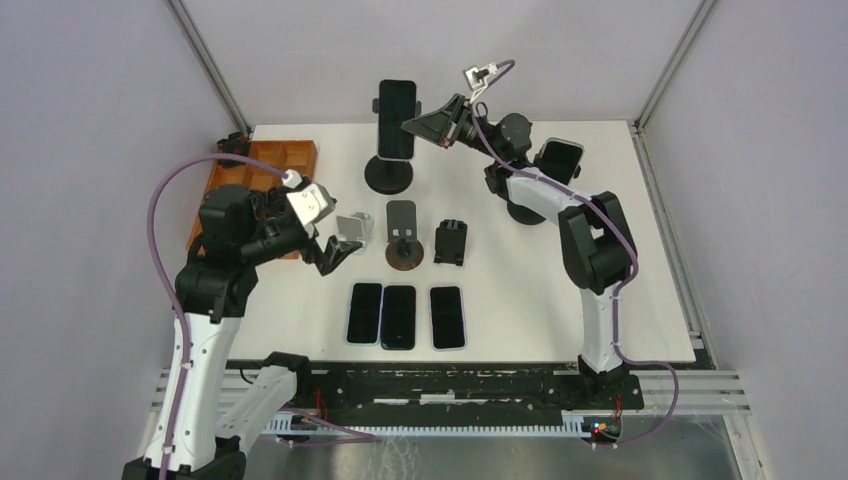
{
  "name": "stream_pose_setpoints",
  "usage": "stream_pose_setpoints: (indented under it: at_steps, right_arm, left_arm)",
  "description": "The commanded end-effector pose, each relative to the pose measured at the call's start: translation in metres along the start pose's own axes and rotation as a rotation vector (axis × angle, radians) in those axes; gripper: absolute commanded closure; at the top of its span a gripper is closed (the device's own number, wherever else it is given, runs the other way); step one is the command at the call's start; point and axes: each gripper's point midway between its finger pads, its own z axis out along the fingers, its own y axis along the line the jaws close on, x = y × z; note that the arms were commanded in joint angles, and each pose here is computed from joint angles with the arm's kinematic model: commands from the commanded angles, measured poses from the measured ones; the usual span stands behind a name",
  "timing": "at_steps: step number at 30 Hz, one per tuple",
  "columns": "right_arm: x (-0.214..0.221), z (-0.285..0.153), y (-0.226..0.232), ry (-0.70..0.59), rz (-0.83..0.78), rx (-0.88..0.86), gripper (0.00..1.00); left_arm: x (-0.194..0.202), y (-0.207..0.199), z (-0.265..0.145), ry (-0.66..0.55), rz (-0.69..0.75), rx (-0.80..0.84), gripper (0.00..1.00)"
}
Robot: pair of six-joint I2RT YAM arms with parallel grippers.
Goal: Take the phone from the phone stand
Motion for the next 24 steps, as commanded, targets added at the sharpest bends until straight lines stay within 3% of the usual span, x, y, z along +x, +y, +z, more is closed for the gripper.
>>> stream_pose_setpoints:
  at_steps: [1,6,18,24]
  right_arm:
    - [-0.074,-0.017,0.167,-0.218,-0.156,-0.361,1.00]
    - [-0.068,-0.031,0.208,-0.220,-0.134,-0.405,1.00]
    - [-0.025,-0.039,0.305,-0.196,-0.082,-0.540,1.00]
    - [-0.003,-0.033,0.341,-0.178,-0.026,-0.621,1.00]
  left_arm:
    - [-0.040,0.030,0.006,-0.103,-0.043,-0.082,0.00]
    - [-0.051,0.041,0.016,-0.142,-0.026,-0.058,0.00]
    - [-0.111,0.009,0.014,-0.345,0.075,0.260,0.00]
    - [-0.116,0.007,0.010,-0.358,0.116,0.265,0.04]
